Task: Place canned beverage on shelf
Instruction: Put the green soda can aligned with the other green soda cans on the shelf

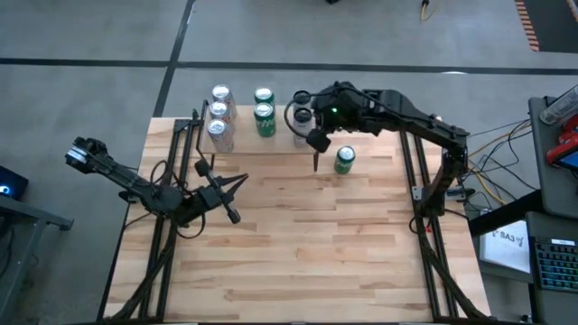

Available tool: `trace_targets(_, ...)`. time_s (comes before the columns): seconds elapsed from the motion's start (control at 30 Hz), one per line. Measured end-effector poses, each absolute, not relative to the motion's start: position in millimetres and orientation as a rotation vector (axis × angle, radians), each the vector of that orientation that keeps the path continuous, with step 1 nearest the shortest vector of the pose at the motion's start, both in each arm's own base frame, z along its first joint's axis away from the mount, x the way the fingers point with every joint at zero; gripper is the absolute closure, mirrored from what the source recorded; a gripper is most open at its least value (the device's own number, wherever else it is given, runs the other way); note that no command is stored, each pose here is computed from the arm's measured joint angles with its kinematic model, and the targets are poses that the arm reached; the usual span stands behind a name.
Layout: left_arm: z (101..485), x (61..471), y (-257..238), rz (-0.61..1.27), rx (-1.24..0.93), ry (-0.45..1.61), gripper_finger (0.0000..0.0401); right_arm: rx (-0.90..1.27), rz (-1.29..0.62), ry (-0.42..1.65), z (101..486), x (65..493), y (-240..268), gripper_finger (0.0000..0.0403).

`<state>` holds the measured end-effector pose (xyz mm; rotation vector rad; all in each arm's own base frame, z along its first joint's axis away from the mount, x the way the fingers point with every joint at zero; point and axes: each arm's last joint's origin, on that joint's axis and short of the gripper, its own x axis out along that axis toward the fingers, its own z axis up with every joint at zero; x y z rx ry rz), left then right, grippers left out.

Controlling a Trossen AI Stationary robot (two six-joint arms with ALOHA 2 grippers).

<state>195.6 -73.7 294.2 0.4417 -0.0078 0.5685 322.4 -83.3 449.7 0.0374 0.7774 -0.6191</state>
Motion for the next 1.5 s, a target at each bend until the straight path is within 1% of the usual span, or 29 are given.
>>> trace_targets(0.13,301.3,185.4,-68.2,0.584,0.452,-0.003,0.0401,0.210,-0.661,0.891,444.3,302.9,-79.0,0.0394)
trace_targets(0.23,307.5,173.5,-62.2,0.580,0.459,0.001,0.0401,0.305,-0.737,1.030,432.6,291.4,-77.4,0.0394)
trace_targets(0.27,308.8,169.4,-60.1,0.574,0.464,0.006,0.0401,0.328,-0.757,1.047,427.7,292.2,-77.6,0.0394)
trace_targets(0.4,310.5,156.5,-54.2,0.520,0.459,0.015,0.0401,0.427,-0.694,1.107,407.6,294.8,-73.9,0.0394)
trace_targets(0.5,308.4,148.9,-50.6,0.493,0.432,0.036,0.0401,0.450,-0.748,1.199,388.9,290.0,-73.3,0.0394)
trace_targets(0.7,304.1,139.4,-45.8,0.472,0.401,0.061,0.0401,0.515,-0.852,1.311,349.4,281.8,-78.8,0.0394)
trace_targets(0.9,312.1,131.5,-41.6,0.481,0.421,0.035,0.0401,0.528,-0.873,1.363,320.4,278.7,-81.7,0.0394)
trace_targets(1.03,312.9,125.6,-38.6,0.483,0.418,0.028,0.0401,0.516,-0.867,1.332,306.3,276.4,-81.3,0.0394)
trace_targets(1.17,308.8,122.8,-37.1,0.480,0.403,0.033,0.0401,0.491,-0.856,1.229,297.6,269.1,-80.3,0.0394)
trace_targets(1.33,308.8,120.7,-36.0,0.480,0.403,0.033,0.0401,0.485,-0.783,0.964,293.3,259.1,-77.6,0.0394)
trace_targets(1.5,309.8,118.8,-35.1,0.482,0.396,0.025,0.0401,0.405,-0.698,0.769,284.6,248.0,-71.3,0.0394)
